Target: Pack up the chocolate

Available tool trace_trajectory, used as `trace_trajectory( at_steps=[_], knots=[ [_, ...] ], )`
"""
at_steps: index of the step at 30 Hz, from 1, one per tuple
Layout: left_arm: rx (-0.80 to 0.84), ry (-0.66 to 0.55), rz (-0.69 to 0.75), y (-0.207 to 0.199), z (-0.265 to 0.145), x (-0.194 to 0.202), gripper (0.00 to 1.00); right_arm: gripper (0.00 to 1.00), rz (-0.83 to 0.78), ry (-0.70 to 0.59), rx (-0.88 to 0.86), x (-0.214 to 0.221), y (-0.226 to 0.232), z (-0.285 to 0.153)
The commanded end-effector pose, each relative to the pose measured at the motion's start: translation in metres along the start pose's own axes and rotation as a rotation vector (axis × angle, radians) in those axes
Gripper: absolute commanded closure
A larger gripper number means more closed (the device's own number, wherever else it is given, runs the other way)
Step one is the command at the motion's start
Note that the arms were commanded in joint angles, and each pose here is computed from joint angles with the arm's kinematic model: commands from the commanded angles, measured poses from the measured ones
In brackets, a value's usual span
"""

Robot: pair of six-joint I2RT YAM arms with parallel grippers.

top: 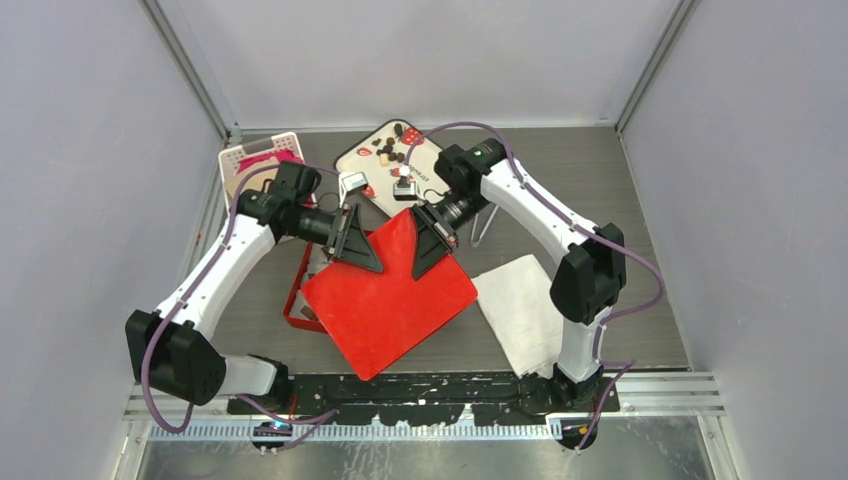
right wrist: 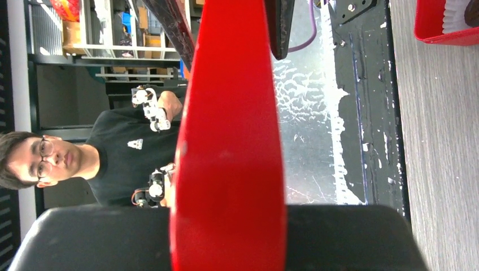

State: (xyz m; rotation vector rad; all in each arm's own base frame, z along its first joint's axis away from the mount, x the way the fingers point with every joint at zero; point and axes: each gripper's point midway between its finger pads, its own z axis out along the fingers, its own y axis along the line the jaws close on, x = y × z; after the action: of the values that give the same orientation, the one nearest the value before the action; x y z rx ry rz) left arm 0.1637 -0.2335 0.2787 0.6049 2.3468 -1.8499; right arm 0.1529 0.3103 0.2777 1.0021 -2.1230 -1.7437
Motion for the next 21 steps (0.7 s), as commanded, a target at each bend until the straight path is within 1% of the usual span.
trace_trajectory(
  at_steps=[1,2,3,5,7,9,12,13,15,19,21],
  knots=[
    [0.100,-0.008,0.083,-0.030,-0.004,-0.007,0.84,0.97,-0.005,-0.036,-0.034,-0.007,0.013,-0.011],
    [0.100,-0.009,0.087,-0.031,-0.004,-0.008,0.93,0.93,0.000,-0.045,-0.034,-0.009,0.012,-0.013],
    [0.102,-0.008,0.085,-0.031,-0.004,-0.008,0.99,0.88,0.000,-0.057,-0.032,-0.011,0.011,-0.017],
    [0.107,-0.006,0.081,-0.031,-0.004,-0.010,1.00,0.67,0.006,-0.082,-0.028,-0.014,0.009,-0.023],
    [0.116,-0.004,0.071,-0.031,-0.004,-0.013,1.00,0.39,0.005,-0.112,-0.006,-0.017,0.006,-0.032],
    [0.124,-0.008,0.075,-0.033,-0.005,-0.016,1.00,0.31,0.027,-0.164,0.052,-0.025,-0.002,-0.045],
    [0.129,-0.030,0.078,-0.036,-0.009,-0.023,1.00,0.23,0.062,-0.309,0.183,-0.043,-0.019,-0.071],
    [0.130,-0.038,0.075,-0.036,-0.010,-0.025,1.00,0.21,0.061,-0.360,0.183,-0.050,-0.018,-0.079],
    [0.124,-0.053,0.059,-0.033,-0.009,-0.032,1.00,0.21,0.049,-0.439,0.150,-0.064,-0.011,-0.088],
    [0.114,-0.082,0.046,-0.029,-0.007,-0.040,1.00,0.23,0.031,-0.516,0.109,-0.082,-0.004,-0.093],
    [0.111,-0.088,0.045,-0.029,-0.006,-0.043,1.00,0.23,0.027,-0.526,0.096,-0.085,-0.003,-0.093]
  ],
)
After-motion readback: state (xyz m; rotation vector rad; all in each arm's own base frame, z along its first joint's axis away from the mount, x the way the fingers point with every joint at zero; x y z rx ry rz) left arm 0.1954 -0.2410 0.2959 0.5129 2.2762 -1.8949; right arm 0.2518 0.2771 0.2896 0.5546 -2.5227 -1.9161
